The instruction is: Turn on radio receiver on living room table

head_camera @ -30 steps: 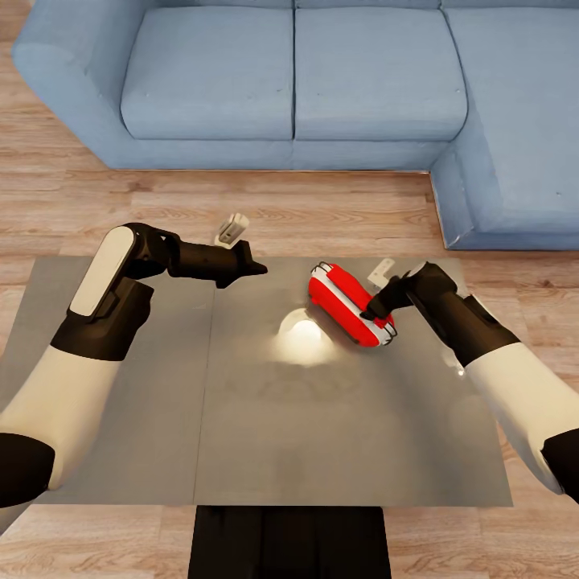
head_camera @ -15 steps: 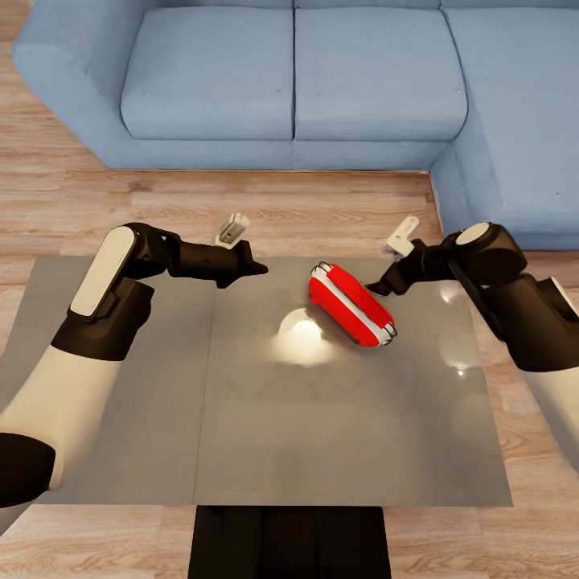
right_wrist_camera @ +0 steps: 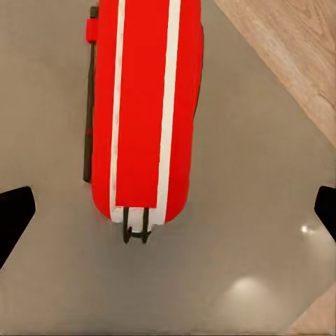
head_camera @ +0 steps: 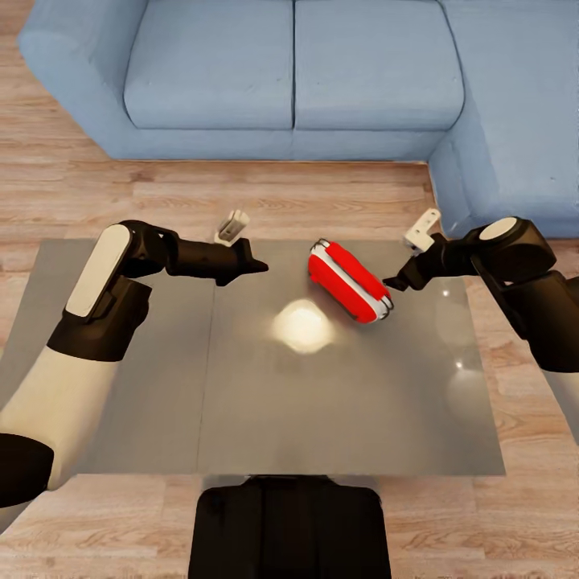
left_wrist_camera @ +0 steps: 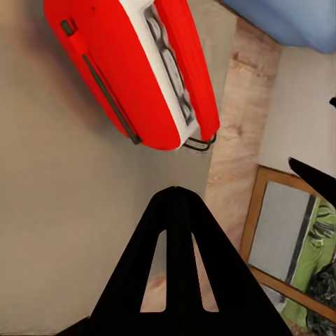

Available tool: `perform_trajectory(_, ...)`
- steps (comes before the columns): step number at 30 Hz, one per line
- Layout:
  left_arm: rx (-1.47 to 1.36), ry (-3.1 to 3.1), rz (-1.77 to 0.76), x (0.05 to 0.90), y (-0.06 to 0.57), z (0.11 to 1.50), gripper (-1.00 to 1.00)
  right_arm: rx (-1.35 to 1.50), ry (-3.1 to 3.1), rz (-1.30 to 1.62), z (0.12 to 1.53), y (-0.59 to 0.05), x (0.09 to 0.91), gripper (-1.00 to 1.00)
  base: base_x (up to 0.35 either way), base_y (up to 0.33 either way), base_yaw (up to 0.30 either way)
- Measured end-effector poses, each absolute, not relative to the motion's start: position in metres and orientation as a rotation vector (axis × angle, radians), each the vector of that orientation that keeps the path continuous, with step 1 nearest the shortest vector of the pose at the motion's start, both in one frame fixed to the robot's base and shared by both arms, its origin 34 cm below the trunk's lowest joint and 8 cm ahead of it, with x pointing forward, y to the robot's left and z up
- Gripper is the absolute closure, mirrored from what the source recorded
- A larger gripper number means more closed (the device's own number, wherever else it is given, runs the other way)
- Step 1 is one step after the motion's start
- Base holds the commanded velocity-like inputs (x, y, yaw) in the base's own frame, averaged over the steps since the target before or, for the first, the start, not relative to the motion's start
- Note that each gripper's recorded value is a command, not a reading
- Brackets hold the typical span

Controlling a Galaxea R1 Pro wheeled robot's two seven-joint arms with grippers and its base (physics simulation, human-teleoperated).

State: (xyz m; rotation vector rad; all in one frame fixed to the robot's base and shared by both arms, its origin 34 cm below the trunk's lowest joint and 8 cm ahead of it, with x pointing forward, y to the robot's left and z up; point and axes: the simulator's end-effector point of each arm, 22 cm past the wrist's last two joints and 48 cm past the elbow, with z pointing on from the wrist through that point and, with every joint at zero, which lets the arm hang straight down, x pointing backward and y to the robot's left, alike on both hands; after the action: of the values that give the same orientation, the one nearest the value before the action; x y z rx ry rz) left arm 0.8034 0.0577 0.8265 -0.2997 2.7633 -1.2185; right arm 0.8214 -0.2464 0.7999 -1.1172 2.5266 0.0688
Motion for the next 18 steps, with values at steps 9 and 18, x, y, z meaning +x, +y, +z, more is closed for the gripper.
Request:
perform_trajectory(9, -0.296, 2.762, -1.215, 0.804, 0.059, 0.827, 1.00, -1.108, 2.527, 0.063, 0.801, -0.250, 0.823, -1.00, -0.346, 0.000, 0.000)
perform_trajectory(18, -0.295, 2.762, -1.212, 0.804, 0.059, 0.827, 1.00, -1.102, 2.534, 0.042, 0.802, -0.259, 0.824, -1.00, -0.346, 0.000, 0.000)
